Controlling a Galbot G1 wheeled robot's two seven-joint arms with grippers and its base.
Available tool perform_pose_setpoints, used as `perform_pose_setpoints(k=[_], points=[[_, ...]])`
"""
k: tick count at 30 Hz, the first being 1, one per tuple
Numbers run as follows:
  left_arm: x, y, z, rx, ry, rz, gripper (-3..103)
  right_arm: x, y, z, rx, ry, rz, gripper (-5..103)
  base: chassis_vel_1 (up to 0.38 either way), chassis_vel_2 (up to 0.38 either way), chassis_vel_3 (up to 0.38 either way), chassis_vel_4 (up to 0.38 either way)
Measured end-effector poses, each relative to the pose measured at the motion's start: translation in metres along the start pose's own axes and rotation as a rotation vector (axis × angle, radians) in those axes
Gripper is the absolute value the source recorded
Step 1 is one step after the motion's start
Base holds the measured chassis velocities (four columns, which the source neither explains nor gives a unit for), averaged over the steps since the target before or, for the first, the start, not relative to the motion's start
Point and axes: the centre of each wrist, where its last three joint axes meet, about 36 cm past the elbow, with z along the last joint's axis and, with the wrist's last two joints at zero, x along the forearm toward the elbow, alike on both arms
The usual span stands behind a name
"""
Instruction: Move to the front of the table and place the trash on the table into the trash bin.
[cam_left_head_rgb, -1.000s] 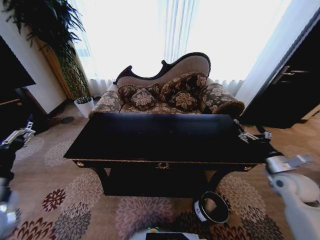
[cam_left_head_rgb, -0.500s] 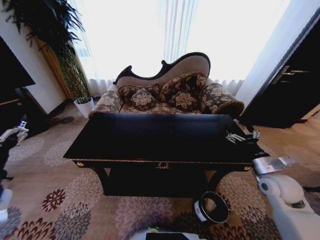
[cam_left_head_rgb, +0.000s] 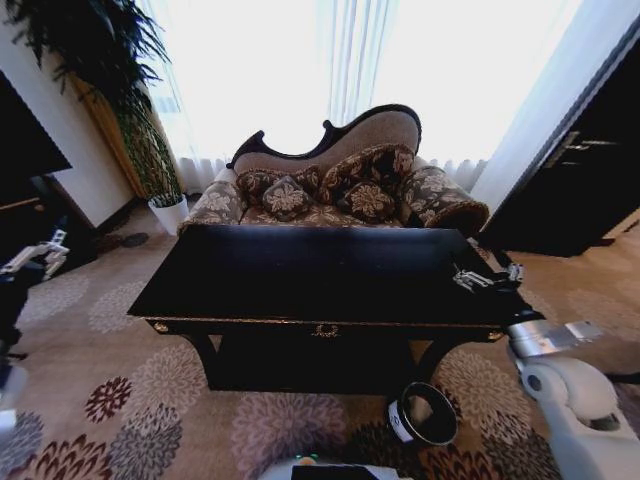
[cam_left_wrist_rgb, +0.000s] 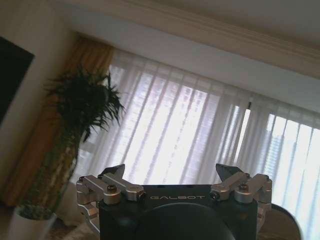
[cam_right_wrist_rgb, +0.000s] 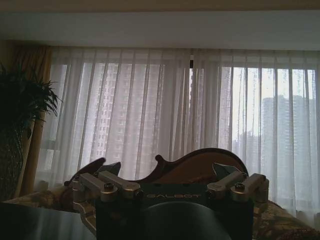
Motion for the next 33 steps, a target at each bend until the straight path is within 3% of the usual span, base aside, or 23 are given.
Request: perform_pose_setpoints(k=[7,13,33], points=[[-0.007,-0.005,0.001,0.046,0.031,0.100,100,-0.003,-0.002,0.001,-0.008,0.010,-0.010,100,0.153,-0.153,-0.179,0.182],[-0.009,-0.019,0.011,0.017,0.067,0.169,100,-0.005,0.008,0.000,-0.045,0.010,-0.036,100,0.272,-0.253,-0.255,0.261],[0.000,-0.028,0.019,-0.021,0.069,0.166,100,0.000,-0.005,0.005,-0.027,0.018,-0.022,100,0.354,-0.353,-0.354,0.348]])
